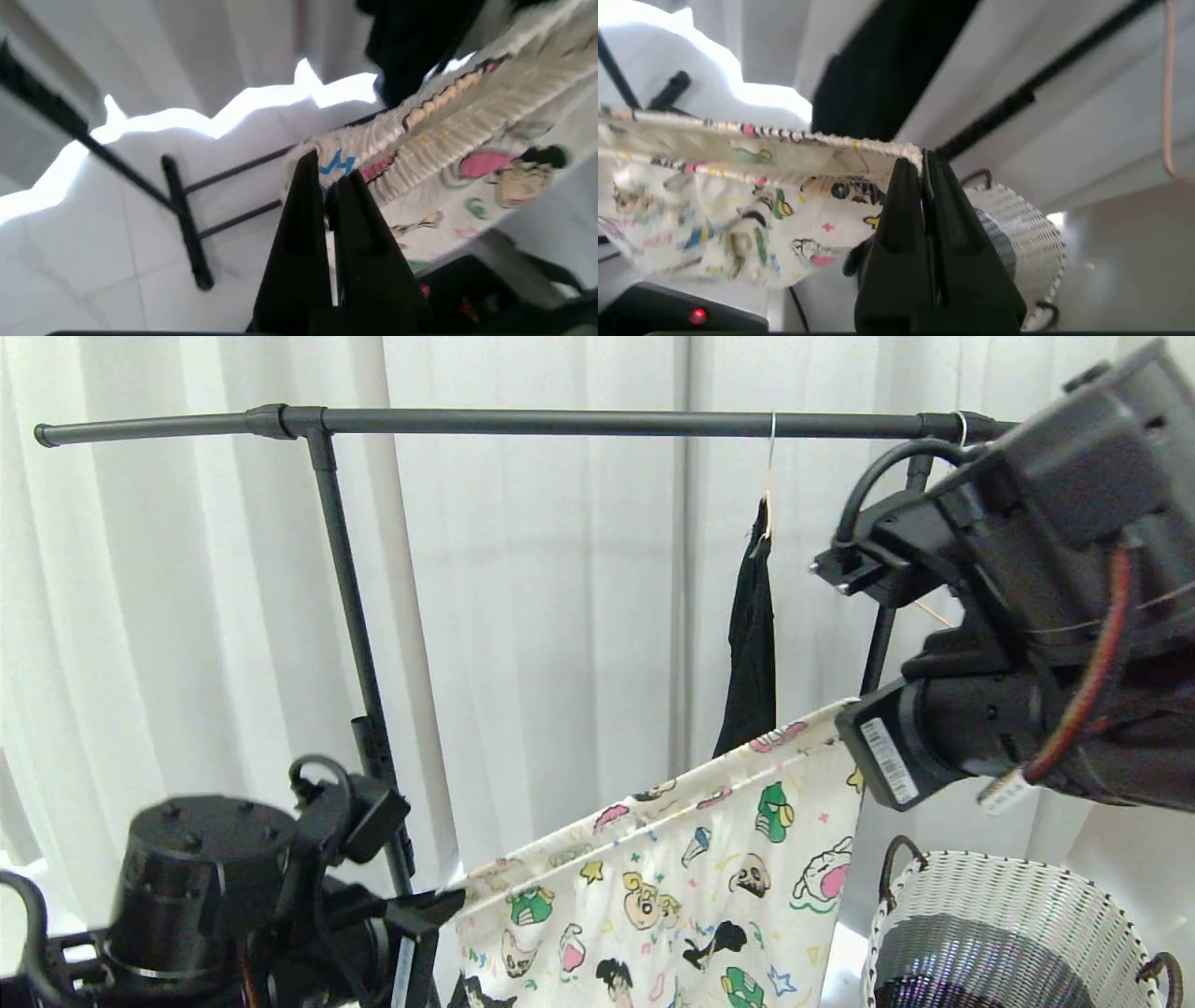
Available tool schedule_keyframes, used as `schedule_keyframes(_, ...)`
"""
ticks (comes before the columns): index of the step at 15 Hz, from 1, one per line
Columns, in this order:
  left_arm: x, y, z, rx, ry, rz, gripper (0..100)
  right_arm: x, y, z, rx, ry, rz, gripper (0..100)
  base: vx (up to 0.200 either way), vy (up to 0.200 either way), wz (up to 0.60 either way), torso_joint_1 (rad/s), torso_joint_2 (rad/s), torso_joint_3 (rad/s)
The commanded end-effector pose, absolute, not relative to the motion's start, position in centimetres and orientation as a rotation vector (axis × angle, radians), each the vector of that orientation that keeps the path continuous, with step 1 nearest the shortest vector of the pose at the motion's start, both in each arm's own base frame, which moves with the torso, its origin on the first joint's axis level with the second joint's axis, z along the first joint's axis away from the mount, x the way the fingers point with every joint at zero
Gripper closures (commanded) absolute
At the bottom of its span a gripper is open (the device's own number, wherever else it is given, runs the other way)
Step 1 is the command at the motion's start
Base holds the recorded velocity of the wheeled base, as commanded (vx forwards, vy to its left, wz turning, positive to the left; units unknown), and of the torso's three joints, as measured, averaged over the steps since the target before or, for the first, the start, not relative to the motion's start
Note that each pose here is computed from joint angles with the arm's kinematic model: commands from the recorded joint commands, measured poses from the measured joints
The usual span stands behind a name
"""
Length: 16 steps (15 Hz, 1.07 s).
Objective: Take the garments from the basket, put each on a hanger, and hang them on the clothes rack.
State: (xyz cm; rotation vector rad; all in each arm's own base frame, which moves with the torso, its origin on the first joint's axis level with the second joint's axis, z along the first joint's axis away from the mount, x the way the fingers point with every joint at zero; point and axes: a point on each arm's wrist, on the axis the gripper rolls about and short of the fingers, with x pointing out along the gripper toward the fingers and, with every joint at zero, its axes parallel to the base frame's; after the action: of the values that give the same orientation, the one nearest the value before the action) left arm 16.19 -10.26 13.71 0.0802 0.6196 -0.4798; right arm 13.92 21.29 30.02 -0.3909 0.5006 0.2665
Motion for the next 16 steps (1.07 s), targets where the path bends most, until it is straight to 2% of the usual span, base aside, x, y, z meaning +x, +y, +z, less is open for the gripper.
schedule_keyframes(1,16.0,-10.8,24.6,0.056,0.553,-0.622,100,12.4,18.0,31.3,-0.341,0.468,0.258,100,0.000,0.000,0.00,0.000,0.00,0.000)
schedule_keyframes(2,15.6,-10.6,27.1,0.078,0.577,-0.634,100,12.5,17.1,31.8,-0.308,0.453,0.235,100,0.000,0.000,0.00,0.000,0.00,0.000)
schedule_keyframes(3,15.2,-10.9,29.2,0.073,0.557,-0.673,100,12.7,16.4,32.4,-0.268,0.430,0.218,100,0.000,0.000,0.00,0.000,0.00,0.000)
schedule_keyframes(5,14.9,-11.7,31.4,0.069,0.505,-0.730,100,12.9,16.5,33.5,-0.182,0.365,0.258,100,0.000,0.000,0.00,0.000,0.00,0.000)
schedule_keyframes(6,14.7,-12.1,32.0,0.070,0.485,-0.757,100,12.9,16.7,34.0,-0.158,0.334,0.293,100,0.000,0.000,0.00,0.000,0.00,0.000)
schedule_keyframes(8,14.6,-12.1,32.2,0.108,0.463,-0.755,100,12.8,16.4,34.7,-0.204,0.284,0.317,100,0.000,0.000,0.00,0.000,0.00,0.000)
schedule_keyframes(10,14.6,-11.9,32.5,0.164,0.423,-0.682,100,12.3,15.7,35.2,-0.242,0.254,0.331,100,0.000,0.000,0.00,0.000,0.00,0.000)
schedule_keyframes(13,13.8,-12.0,33.0,0.157,0.396,-0.701,100,11.9,15.1,35.5,-0.241,0.245,0.337,100,0.000,0.000,0.00,0.000,0.00,0.000)
schedule_keyframes(16,12.5,-11.7,33.6,0.160,0.362,-0.739,100,13.0,14.2,35.1,-0.246,0.263,0.263,100,0.000,0.000,0.00,0.000,0.00,0.000)
